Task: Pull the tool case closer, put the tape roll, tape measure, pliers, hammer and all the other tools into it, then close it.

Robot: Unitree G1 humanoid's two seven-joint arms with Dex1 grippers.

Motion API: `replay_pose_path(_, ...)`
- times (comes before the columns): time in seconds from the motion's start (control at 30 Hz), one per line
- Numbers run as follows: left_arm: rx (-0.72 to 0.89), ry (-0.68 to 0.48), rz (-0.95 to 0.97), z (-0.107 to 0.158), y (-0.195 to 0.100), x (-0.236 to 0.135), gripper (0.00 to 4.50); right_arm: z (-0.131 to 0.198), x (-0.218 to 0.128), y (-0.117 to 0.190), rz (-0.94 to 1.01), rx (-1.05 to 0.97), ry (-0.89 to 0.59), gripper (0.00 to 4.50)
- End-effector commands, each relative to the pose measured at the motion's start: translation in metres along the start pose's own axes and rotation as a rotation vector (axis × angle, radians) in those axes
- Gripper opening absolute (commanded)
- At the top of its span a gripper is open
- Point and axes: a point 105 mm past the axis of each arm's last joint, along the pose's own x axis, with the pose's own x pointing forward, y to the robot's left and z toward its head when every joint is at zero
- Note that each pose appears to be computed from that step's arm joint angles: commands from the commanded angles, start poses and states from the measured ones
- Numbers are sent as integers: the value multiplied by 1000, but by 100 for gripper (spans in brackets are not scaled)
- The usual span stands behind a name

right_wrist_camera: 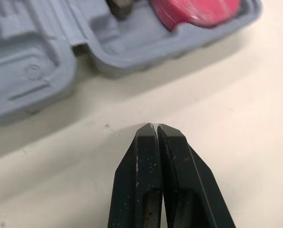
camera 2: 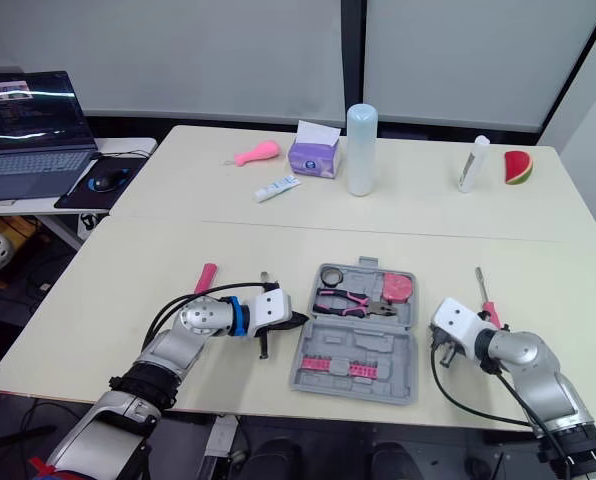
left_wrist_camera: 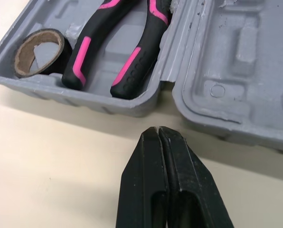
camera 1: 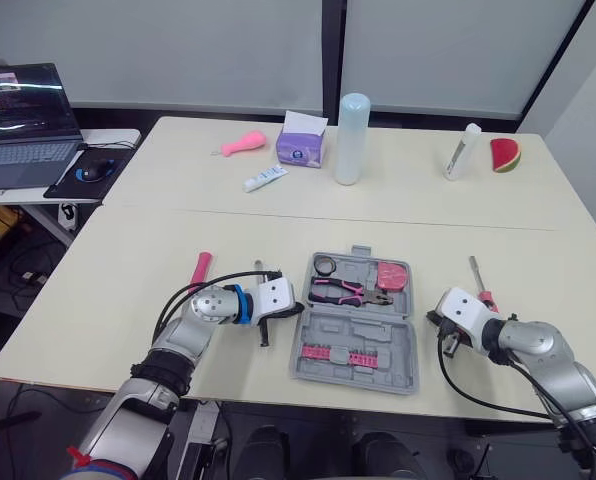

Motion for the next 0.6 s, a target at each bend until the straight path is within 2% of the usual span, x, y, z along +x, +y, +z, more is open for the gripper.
replay_pose_path(0.03,-61,-103,55,11,14,-30,4,21,-19,-13,-91,-16,-113,0)
replay_pose_path(0.17,-206,-194,150,17,31,-71,4,29,-44,-21,-174,14,-188,0)
replay_pose_path(0.37,-400,-160,414,-10,44,-153,4,16,-103,-39,-359,115,-206,0)
replay_pose_path(0.47,-545,-155,545,-30,34,-188,62,3,-128,-40,-439,176,-187,0)
replay_pose_path(0.57,-642,-131,610,-48,14,-207,153,-10,-143,-34,-480,245,-169,0)
replay_pose_path(0.6,-670,-119,623,-53,5,-211,186,-15,-147,-31,-494,270,-163,53)
